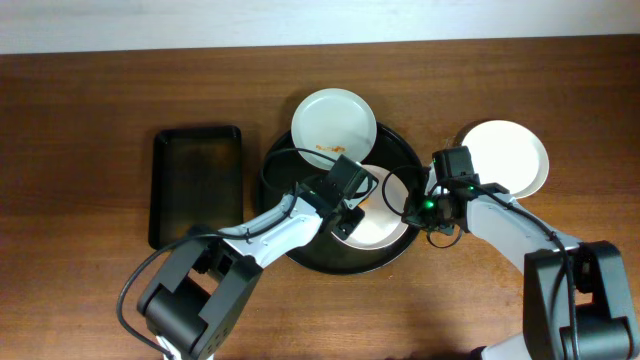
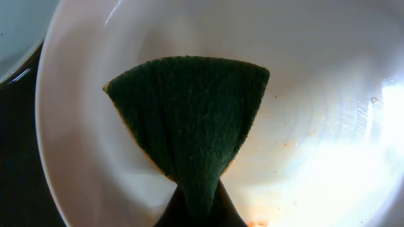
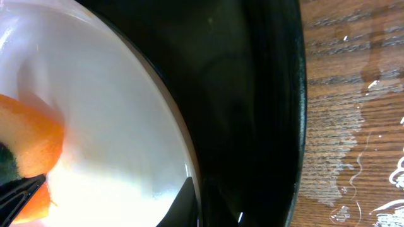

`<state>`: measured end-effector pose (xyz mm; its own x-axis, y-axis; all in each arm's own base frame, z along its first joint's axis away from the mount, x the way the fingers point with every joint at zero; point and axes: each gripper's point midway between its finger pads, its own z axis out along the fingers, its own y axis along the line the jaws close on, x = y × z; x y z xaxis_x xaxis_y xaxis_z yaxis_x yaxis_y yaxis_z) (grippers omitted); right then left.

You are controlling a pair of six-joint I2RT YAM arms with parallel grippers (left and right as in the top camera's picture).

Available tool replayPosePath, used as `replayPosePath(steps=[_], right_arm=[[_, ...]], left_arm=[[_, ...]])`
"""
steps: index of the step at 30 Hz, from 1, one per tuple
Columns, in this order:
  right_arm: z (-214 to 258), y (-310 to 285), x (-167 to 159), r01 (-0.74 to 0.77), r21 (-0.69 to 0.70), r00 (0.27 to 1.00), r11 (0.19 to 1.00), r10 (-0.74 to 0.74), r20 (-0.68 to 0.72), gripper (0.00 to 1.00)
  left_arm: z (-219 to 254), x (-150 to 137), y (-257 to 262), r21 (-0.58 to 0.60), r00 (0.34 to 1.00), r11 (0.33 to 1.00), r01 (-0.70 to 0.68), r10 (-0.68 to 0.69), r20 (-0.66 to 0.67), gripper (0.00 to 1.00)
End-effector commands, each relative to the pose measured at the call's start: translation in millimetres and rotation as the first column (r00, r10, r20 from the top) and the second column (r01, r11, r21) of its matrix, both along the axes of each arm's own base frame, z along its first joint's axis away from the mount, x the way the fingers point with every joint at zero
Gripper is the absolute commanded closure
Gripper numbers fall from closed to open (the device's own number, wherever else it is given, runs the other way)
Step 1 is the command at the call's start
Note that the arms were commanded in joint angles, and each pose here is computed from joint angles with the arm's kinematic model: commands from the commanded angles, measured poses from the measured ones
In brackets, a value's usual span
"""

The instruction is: Clean dirty plates on tray and stack at the side

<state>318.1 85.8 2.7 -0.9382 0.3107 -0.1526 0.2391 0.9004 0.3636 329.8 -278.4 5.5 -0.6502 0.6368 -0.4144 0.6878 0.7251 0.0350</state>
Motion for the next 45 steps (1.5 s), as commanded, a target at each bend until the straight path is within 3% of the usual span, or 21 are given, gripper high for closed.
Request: replayPosePath(steps=[1,5,16,24,30,34,37,41,45], right_arm=[[-24,-26,-18,0.048,-0.116,0.996,0.992,-0.056,-0.073,0.96],[-24,-26,-18,0.048,-0.117,0.996,0.992,-0.057,-0.073,0.96],[-24,-26,-19,0.048,-0.116,0.996,0.992,-0.056,-0.073,0.96],[-24,-26,-19,0.047,-0.117,0.996,0.992,-0.056,-0.076,0.96],[-24,-26,-19,0.047,-0.117,0.995,0.992,-0.056,-0.077,0.96],[-24,-26,-19,0.047,-0.117,0.995,0.992,-0.056,-0.077,0.96],[-24,-26,-19,0.047,-0.117,0.996,0.992,-0.056,-0.076,0.96],[-23,-26,-18,0.047,-0.114,0.996,0.992,-0.055,-0.073,0.96],[4,-21,5,-0.009,-0.114,0.999,0.993,0.004,-0.040,0.96]], left_arm=[[-48,-22,30,0.127,0.995,0.992,-0.004,0.016,-0.097,1.00],[-47,-19,30,0.126,0.996,0.992,-0.009,0.019,-0.082,1.00],[-38,28,49,0.069,0.992,0.990,-0.122,0.121,0.019,1.00],[-19,61,32,-0.035,0.980,0.992,-0.125,0.129,0.151,1.00],[5,93,38,-0.026,0.934,0.980,-0.198,0.197,0.297,1.00],[59,113,23,-0.113,0.901,0.975,-0.189,0.218,0.376,1.00],[137,123,19,-0.214,0.848,0.961,-0.172,0.256,0.464,1.00],[202,118,39,-0.280,0.792,0.941,-0.189,0.315,0.524,1.00],[236,96,99,-0.336,0.768,0.877,-0.343,0.468,0.438,1.00]])
